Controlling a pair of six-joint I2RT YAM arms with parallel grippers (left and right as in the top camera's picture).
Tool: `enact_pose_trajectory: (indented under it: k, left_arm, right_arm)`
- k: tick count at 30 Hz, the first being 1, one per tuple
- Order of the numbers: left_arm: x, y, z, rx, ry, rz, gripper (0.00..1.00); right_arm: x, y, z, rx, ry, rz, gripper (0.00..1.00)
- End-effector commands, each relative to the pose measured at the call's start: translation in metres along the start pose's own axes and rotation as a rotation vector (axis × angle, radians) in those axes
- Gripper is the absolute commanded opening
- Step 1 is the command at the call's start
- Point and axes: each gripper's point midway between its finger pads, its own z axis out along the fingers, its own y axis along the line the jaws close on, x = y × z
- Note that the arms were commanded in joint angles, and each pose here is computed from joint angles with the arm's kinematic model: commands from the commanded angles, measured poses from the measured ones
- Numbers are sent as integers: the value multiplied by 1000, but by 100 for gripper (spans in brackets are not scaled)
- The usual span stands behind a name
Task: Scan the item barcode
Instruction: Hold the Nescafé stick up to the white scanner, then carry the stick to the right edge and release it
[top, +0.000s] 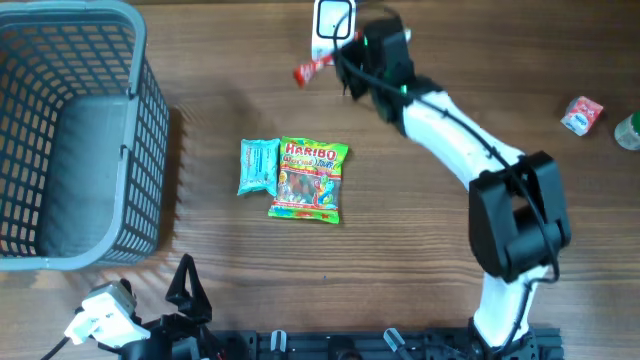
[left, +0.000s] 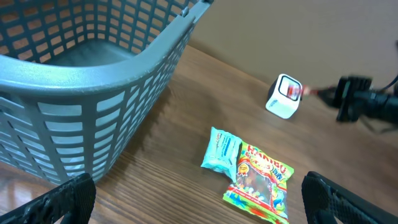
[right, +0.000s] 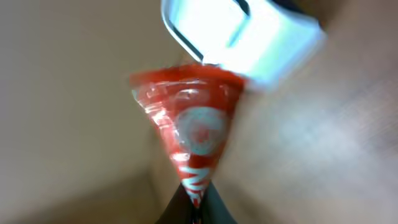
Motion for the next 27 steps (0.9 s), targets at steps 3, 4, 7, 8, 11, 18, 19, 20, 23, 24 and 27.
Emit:
enact_pose_trajectory:
  k: [3, 4, 7, 8, 11, 18, 19, 20, 23, 24, 27]
  left_arm:
    - [-1, 0, 0, 0, -7, -4, 100]
    - [-1, 0, 0, 0, -7, -4, 100]
    - [-1, 0, 0, 0, -7, -4, 100]
    - [-1, 0, 0, 0, -7, -4, 100]
    - [-1, 0, 0, 0, -7, -4, 100]
    - [-1, 0, 0, 0, -7, -4, 100]
    - [-1, 0, 0, 0, -7, -4, 100]
    - [-1, 0, 0, 0, -7, -4, 100]
    - [-1, 0, 0, 0, -7, -4, 100]
    - [-1, 0, 0, 0, -7, -4, 100]
    - [-1, 0, 0, 0, -7, -4, 100]
  right_arm:
    - [-67, -5, 64, 53, -166, 88, 5]
    - [-75, -8, 72, 67, -175, 116, 5]
    - [-100, -9, 83, 55, -245, 163, 5]
    - [-105, -9, 82, 49, -261, 199, 5]
    - [-110, -8, 81, 38, -281, 234, 5]
    - [-140, -8, 23, 289, -335, -2, 5]
    - [-150, -3, -3, 338, -330, -29, 5]
    - [-158, -6, -25, 390, -333, -31, 5]
    - [-209, -54, -110, 660, -343, -85, 5]
    - [-227, -71, -126, 731, -323, -133, 4]
    - [-293, -152, -167, 942, -171, -361, 5]
